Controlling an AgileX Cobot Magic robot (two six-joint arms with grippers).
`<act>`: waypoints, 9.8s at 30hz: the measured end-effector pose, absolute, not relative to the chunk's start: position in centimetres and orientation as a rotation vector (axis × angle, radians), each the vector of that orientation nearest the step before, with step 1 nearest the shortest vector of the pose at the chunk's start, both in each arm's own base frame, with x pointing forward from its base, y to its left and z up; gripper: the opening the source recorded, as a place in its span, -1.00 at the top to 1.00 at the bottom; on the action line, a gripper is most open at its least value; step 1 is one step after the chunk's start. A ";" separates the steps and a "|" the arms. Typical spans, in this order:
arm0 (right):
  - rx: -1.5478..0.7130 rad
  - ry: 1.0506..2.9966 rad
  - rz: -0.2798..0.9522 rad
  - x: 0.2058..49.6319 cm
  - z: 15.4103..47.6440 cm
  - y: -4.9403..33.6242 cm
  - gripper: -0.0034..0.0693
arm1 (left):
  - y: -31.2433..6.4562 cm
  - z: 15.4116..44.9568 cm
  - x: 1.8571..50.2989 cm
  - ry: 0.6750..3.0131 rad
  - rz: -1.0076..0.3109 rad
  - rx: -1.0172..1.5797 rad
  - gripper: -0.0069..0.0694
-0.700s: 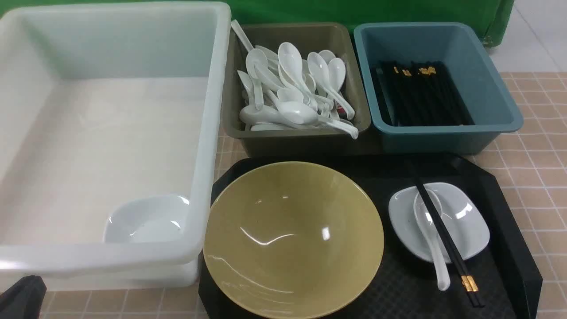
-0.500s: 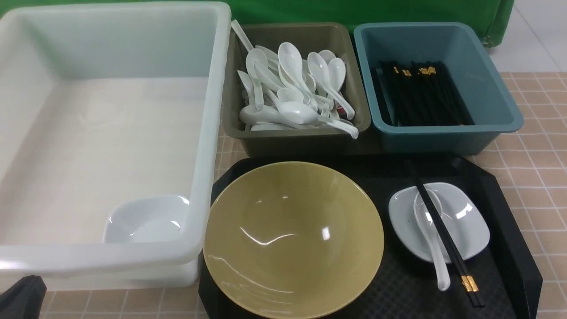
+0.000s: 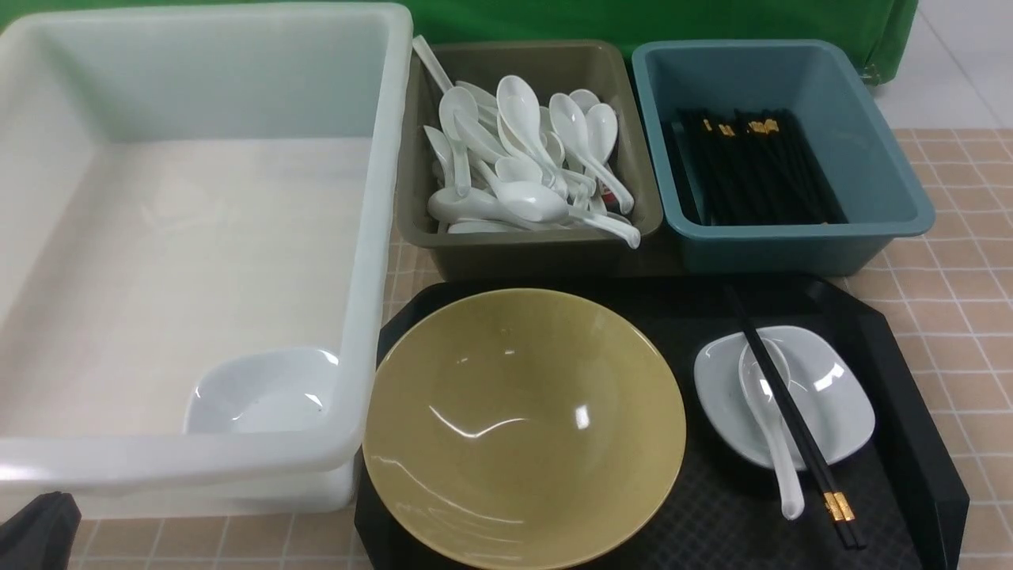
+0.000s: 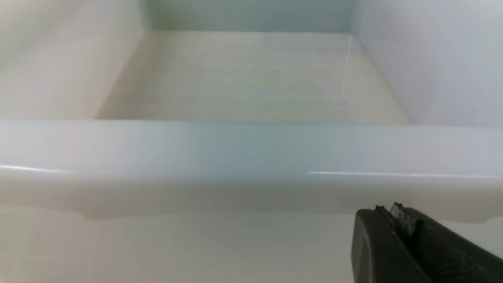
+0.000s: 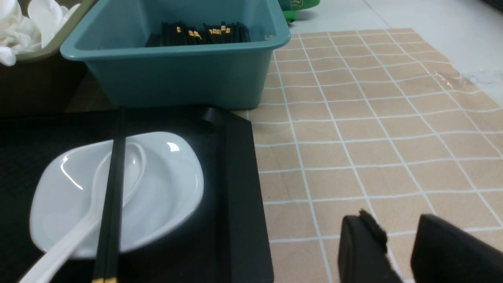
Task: On brown table put chopsticks spoon bowls plates into blue grey white boxes.
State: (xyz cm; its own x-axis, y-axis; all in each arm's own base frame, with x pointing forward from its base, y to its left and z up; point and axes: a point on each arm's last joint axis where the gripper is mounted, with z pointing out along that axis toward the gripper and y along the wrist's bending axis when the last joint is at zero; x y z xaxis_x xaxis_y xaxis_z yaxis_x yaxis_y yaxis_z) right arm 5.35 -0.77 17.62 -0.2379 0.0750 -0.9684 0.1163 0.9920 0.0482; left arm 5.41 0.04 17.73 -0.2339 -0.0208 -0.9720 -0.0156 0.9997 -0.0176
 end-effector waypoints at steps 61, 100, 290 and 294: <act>0.988 1.531 0.811 5.5 18.2 0.1 0.25 | -0.3 20.3 5.7 1.242 -1.175 -1.085 0.82; -0.674 2.713 0.087 24.1 27.2 8.9 0.49 | -16.4 32.2 16.8 2.397 -0.228 1.335 0.82; -0.888 2.822 0.079 30.8 19.2 11.3 0.65 | -10.7 30.2 25.9 2.314 -0.215 0.678 0.82; -0.894 2.809 0.077 31.4 21.3 11.5 0.72 | -10.5 30.3 25.9 2.314 -0.214 0.670 0.82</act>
